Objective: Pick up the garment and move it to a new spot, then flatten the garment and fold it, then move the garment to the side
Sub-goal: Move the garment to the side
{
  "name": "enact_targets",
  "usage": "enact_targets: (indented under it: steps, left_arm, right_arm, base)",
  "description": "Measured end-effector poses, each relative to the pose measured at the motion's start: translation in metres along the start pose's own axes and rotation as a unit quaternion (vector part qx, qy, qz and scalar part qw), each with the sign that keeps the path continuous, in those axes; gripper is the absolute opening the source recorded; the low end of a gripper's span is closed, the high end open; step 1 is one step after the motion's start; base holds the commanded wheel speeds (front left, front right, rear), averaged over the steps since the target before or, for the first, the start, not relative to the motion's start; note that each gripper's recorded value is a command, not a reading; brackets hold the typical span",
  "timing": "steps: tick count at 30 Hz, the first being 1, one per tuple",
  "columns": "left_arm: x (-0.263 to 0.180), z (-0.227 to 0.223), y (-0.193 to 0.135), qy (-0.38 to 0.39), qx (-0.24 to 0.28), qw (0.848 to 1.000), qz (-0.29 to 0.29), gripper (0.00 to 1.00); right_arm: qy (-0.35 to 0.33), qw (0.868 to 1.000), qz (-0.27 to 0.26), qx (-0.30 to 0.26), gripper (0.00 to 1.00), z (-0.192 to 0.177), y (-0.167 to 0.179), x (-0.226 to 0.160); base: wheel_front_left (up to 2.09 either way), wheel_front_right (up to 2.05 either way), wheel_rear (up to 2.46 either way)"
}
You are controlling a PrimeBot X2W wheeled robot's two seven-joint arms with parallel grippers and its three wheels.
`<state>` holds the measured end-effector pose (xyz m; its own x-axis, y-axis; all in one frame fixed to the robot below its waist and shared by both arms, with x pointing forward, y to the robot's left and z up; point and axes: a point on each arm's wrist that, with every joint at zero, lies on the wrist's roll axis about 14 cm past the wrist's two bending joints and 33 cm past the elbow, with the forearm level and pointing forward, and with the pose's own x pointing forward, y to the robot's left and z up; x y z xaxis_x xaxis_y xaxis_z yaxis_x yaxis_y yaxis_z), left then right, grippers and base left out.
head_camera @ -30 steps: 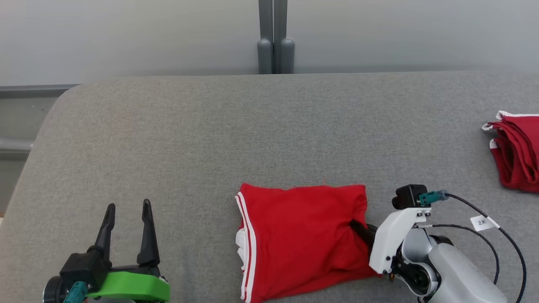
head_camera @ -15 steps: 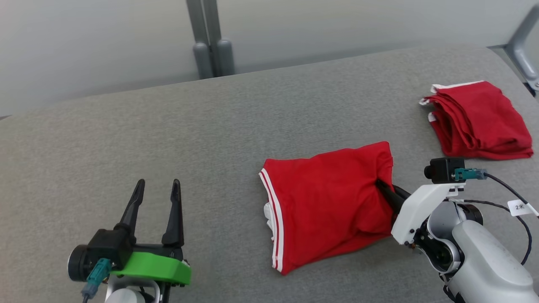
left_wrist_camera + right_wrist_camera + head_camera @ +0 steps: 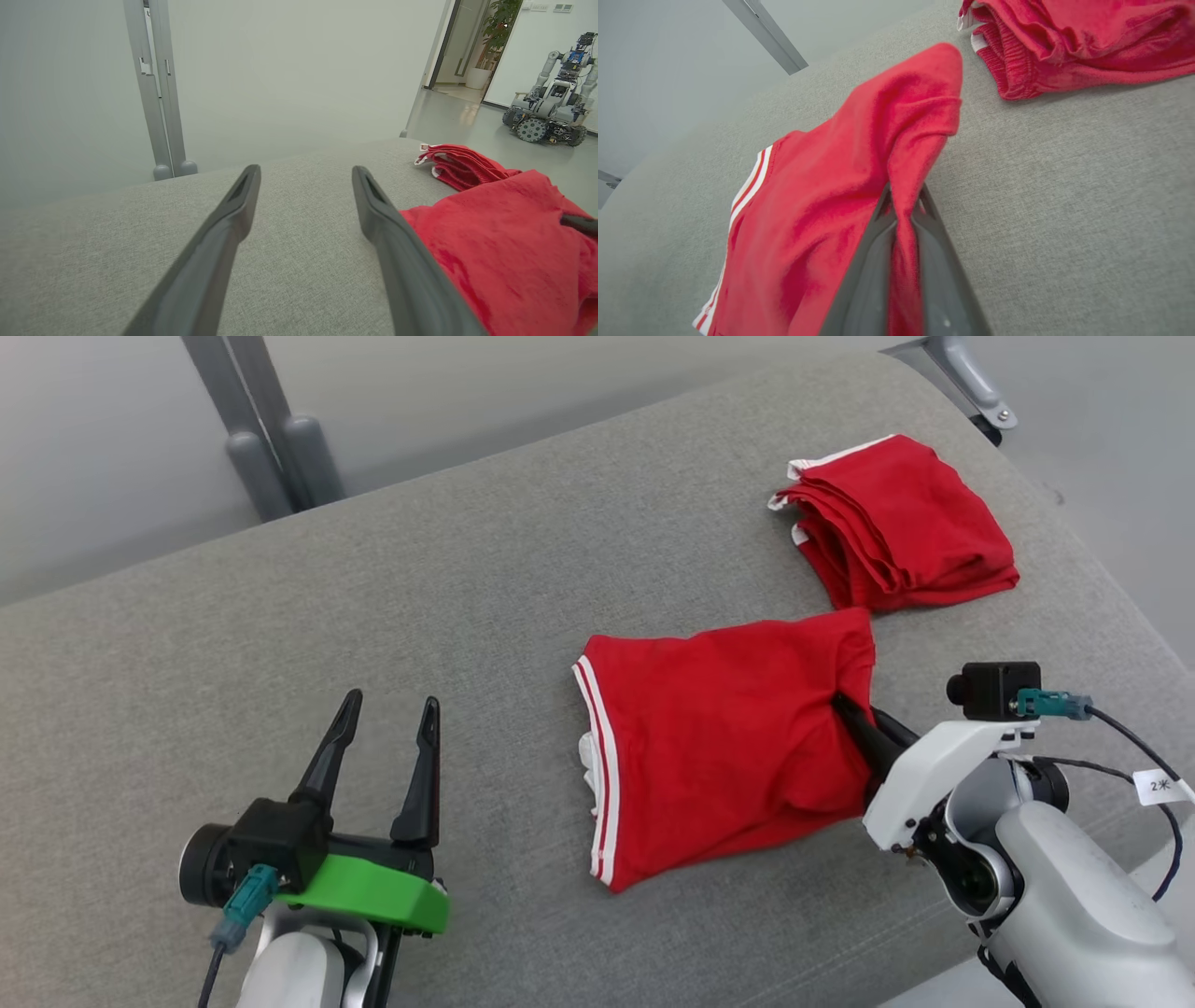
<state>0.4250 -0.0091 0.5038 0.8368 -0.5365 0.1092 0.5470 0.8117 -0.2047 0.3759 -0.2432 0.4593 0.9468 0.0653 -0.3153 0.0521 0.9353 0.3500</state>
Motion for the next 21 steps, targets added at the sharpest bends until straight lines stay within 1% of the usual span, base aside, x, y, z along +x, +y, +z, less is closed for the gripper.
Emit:
enact_targets:
  steps: [5, 8, 13, 16, 21]
  left_arm:
    - [0.009, -0.012, -0.003, 0.012, -0.009, 1.0, -0.011, 1.0]
    - [0.008, -0.017, 0.005, 0.017, -0.01, 1.0, -0.003, 1.0]
    - [0.007, -0.023, 0.022, 0.025, -0.006, 1.0, 0.013, 1.0]
    - [0.006, -0.029, 0.031, 0.031, -0.008, 0.999, 0.023, 1.0]
    - [0.003, -0.04, 0.048, 0.045, -0.008, 0.998, 0.04, 1.0]
  right_arm:
    - [-0.009, 1.0, -0.006, -0.02, 0.0, 0.011, -0.008, 0.007]
    - [-0.012, 0.999, 0.008, -0.045, 0.0, 0.023, -0.002, 0.02]
    - [-0.017, 0.994, 0.021, -0.108, 0.0, 0.061, 0.0, 0.046]
    - [0.012, 0.989, 0.014, -0.149, 0.0, 0.069, -0.012, 0.057]
    - [0.014, 0.978, -0.003, -0.208, 0.0, 0.099, -0.032, 0.073]
  base:
    - [0.0, 0.0, 0.0]
    - [0.0, 0.0, 0.0]
    - [0.0, 0.0, 0.0]
    - [0.0, 0.0, 0.0]
    - [0.0, 0.0, 0.0]
